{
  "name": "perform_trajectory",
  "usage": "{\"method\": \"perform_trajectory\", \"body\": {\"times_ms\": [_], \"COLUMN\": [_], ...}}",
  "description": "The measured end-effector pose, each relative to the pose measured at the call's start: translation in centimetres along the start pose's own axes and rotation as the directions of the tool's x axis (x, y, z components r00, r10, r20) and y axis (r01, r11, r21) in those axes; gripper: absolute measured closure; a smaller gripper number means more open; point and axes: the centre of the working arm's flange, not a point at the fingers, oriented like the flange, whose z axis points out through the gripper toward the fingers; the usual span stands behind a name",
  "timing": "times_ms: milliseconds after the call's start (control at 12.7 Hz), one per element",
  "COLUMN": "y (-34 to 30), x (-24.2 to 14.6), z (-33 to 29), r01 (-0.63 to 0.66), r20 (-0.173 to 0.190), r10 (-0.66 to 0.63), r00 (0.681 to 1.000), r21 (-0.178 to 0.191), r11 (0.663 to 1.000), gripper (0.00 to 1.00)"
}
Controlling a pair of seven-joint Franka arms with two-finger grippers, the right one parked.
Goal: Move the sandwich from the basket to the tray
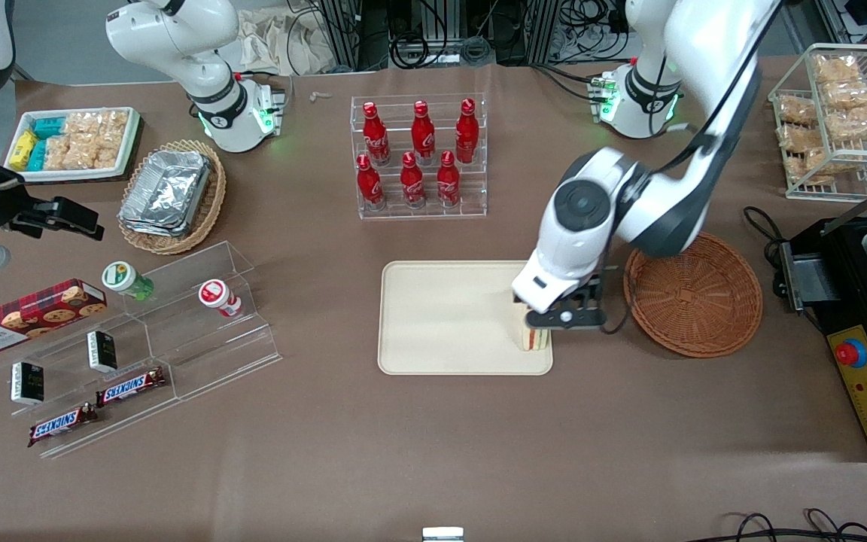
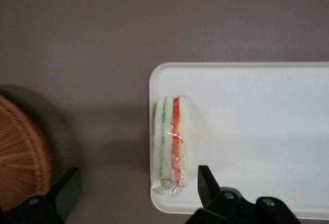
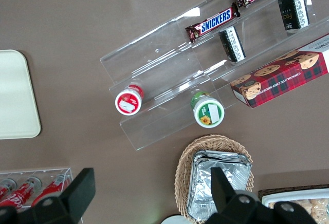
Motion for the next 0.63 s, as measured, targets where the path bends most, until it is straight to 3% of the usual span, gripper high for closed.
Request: {"method": "perform_trajectory", "body": {"times_ms": [316, 474, 632], "y": [-3.0, -5.8, -10.3], "x": [-0.3, -0.3, -0.3], "z": [-6.8, -9.1, -11.4], "r01": [0.053, 0.022, -0.023], "r20": [-0.017, 0.022, 0.055], "r10": [-0.054, -0.021, 0.026], "r00": [0.998, 1.0, 0.998], "r21": [-0.028, -0.052, -0.045], "r11": [0.998, 0.998, 0.999], "gripper": [0.0, 0.0, 0.0]}}
